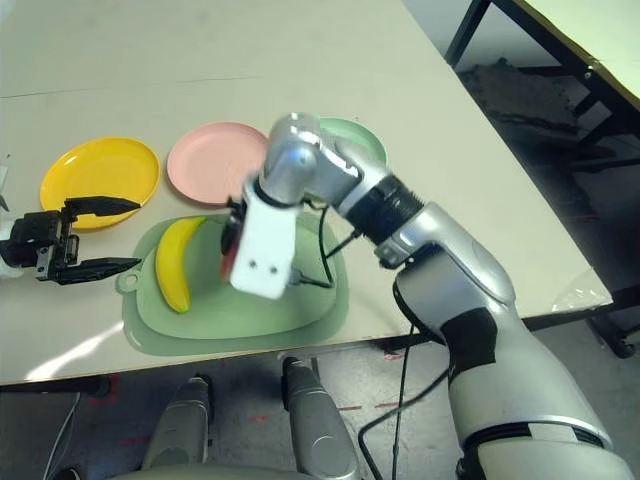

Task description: Place the fruits into color-matched plates.

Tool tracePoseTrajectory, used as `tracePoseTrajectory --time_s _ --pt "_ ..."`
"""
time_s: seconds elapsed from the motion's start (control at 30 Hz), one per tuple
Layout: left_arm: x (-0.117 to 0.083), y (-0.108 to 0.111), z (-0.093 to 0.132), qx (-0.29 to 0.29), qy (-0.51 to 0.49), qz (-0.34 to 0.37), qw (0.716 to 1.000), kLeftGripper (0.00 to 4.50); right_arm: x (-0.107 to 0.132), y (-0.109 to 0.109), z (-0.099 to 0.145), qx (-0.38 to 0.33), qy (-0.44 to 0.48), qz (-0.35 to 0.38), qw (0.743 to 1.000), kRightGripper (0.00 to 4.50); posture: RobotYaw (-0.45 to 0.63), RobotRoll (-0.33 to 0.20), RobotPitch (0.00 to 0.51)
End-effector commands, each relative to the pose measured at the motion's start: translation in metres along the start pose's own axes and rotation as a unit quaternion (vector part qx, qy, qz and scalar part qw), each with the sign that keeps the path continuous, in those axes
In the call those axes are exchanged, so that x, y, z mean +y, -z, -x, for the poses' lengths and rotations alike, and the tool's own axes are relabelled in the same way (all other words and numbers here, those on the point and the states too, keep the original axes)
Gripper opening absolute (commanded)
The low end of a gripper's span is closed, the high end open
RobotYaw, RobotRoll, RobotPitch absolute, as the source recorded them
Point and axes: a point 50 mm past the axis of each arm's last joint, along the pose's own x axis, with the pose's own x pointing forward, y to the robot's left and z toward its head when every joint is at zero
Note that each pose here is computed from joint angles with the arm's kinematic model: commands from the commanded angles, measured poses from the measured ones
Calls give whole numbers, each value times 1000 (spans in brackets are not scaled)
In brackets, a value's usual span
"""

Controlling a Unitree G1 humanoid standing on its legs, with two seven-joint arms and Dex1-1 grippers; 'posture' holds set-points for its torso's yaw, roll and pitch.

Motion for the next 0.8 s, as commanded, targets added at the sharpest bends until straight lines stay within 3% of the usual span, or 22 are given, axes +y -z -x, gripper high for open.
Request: tracePoseTrajectory --time_s 0.03,0.2,0.33,0.57,0.8 --pt "1 -4 1 -12 -4 -1 1000 4500 -10 4 5 -6 33 -21 999 2060 -27 0 256" --pt "1 -3 1 -11 -7 -1 1000 4500 -28 17 8 9 90 -58 994 2060 -26 0 258" --pt "4 -3 2 5 -27 -7 1000 4500 -42 43 8 75 158 -123 977 2060 -17 0 259" --pt "9 -2 3 19 -68 -13 997 4500 -44 65 -6 148 231 -180 945 2060 4 0 263" --pt "22 1 0 61 -164 -25 984 4500 -24 81 -25 205 231 -232 922 2060 26 0 269"
